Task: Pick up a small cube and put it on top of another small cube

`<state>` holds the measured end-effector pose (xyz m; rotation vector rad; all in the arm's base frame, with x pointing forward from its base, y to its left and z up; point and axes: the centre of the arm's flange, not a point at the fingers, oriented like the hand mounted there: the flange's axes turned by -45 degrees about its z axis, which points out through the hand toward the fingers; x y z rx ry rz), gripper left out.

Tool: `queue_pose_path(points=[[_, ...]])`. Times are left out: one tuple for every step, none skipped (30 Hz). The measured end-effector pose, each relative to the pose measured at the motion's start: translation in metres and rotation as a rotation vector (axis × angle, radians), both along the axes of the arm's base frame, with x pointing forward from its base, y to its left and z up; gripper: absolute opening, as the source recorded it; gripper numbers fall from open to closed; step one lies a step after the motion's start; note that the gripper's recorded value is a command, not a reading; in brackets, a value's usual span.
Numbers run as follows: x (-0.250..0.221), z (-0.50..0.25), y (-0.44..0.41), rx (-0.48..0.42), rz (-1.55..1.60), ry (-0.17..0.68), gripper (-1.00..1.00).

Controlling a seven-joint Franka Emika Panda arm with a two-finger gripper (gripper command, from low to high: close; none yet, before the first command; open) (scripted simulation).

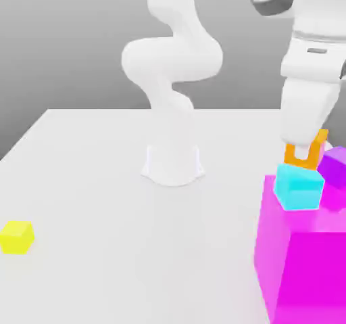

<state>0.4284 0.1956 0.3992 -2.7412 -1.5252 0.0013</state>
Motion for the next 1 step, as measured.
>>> queue_pose_path(points=[[0.0,0.0,0.0,0.0,0.0,0.0,1.0]])
